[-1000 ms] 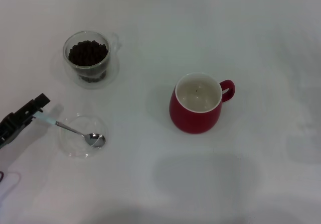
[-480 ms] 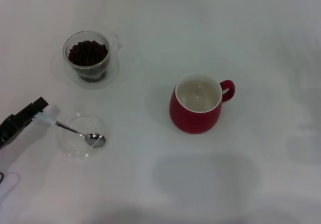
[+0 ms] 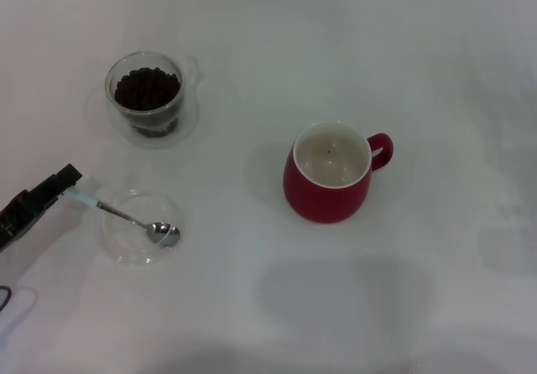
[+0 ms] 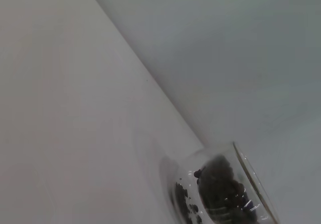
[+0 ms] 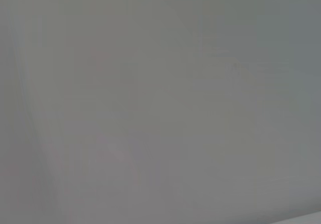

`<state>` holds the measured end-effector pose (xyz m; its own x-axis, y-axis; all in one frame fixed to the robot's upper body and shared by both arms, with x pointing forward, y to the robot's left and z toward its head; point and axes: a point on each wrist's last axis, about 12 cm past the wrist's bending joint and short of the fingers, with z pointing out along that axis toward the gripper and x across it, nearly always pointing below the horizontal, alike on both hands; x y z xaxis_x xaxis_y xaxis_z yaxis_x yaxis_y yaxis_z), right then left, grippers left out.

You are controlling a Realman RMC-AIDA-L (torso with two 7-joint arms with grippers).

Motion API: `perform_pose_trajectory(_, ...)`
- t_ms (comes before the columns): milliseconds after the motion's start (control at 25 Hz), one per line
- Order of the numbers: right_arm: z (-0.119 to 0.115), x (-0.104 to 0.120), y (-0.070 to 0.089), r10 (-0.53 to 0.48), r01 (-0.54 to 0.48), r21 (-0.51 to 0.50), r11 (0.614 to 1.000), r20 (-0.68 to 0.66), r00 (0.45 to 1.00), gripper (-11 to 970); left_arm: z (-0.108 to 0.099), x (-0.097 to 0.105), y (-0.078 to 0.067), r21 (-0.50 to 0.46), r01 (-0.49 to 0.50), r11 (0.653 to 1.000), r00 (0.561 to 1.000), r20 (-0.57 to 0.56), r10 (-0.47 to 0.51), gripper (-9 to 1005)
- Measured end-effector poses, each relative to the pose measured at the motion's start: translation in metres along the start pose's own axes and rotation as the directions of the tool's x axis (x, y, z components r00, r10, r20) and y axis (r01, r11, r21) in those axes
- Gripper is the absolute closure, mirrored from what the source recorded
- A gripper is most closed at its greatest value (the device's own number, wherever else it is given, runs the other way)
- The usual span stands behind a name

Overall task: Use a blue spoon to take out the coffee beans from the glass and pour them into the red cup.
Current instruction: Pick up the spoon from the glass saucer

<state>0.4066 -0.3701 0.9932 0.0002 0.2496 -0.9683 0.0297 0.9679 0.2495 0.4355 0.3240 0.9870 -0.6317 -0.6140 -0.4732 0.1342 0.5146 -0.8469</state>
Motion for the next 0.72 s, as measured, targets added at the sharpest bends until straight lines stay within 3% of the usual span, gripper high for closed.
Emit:
perform_pose_trajectory(240, 0.0, 0.0, 0.0, 0.0, 0.0, 0.0, 1.0, 0.0, 1.0, 385, 0.0, -0.002, -0.001, 0.01, -0.005, 1.0, 1.0, 0.0, 0.005, 773)
perform_pose_trajectory(480, 0.0, 0.001, 0.0, 0.0, 0.0, 0.003, 1.0, -0.006, 1.0, 385, -0.002, -0.005, -0.002, 0.024, -0.01, 1.0, 1.0, 0.006, 0.009, 859)
perform_pose_trajectory(720, 0.0, 0.001, -0.001, 0.0, 0.0, 0.007, 1.0, -0.013, 1.0, 385, -0.007, -0.011, -0.003, 0.045, -0.02, 0.999, 1.0, 0.015, 0.019, 860)
